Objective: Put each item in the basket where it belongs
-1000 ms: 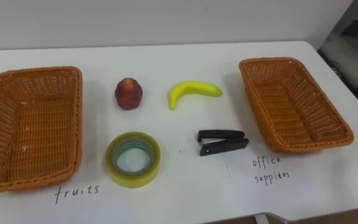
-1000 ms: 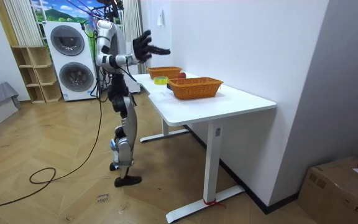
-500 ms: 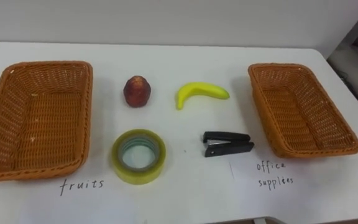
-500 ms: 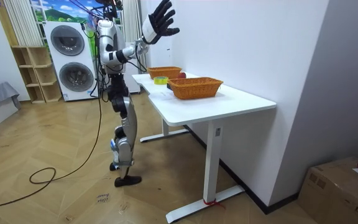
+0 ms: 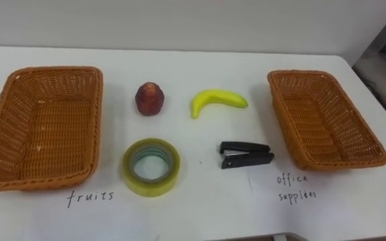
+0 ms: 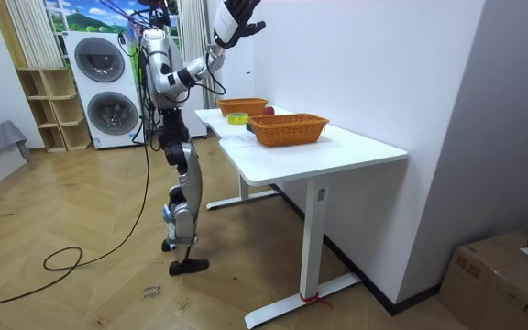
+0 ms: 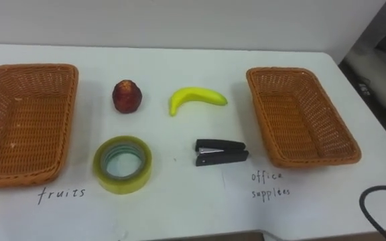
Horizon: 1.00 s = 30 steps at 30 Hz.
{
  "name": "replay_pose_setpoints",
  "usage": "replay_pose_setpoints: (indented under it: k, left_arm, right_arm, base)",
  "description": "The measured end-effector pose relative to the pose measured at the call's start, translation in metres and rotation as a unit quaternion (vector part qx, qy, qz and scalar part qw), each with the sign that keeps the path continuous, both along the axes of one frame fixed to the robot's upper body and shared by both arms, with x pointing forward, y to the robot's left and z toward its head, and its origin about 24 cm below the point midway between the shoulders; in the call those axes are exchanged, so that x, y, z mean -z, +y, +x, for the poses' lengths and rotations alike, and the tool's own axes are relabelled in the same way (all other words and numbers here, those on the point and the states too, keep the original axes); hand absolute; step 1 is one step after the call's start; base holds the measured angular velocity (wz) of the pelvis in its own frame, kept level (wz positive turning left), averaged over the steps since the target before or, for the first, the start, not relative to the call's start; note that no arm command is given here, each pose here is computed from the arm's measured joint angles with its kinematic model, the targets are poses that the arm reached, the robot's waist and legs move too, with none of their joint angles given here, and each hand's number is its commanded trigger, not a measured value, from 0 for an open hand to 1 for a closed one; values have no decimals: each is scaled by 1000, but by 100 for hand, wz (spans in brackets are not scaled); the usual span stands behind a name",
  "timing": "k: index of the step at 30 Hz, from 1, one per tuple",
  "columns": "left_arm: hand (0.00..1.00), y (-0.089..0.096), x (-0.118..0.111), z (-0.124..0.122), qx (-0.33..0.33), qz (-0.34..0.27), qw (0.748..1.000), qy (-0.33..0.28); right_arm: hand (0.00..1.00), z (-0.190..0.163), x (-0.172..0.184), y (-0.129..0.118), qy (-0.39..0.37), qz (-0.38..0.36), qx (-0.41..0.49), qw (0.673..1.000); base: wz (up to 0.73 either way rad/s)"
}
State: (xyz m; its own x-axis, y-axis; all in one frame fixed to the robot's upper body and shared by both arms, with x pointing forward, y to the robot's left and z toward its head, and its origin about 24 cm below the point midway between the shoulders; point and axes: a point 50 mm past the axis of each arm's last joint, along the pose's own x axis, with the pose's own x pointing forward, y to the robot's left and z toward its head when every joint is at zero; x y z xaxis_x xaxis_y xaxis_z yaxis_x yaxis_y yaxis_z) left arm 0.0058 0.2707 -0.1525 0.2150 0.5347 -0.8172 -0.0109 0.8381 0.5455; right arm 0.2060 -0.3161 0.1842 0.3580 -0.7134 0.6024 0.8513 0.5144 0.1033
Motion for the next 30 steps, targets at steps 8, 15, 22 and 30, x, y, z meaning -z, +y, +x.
replay_pose_setpoints:
  k: [8, 15, 22, 30]
  left_arm:
    - [0, -1, 0, 1, 14, -5, 1000, 5]
    - [0, 0, 0, 5, 24, -10, 1000, 4]
    - [0, -1, 0, 11, 37, -8, 999, 0]
    - [0, -2, 1, 19, 45, -10, 999, 1]
  right_arm:
    - [0, 14, -14, 18, 5, -49, -62, 997]
    - [0, 17, -29, 36, 18, -114, -137, 984]
    - [0, 27, -24, 57, 54, -143, -209, 966]
    - [0, 40, -6, 69, 149, -175, -264, 937]
  base:
    - [3]
    - [0]
    - [3]
    - [8]
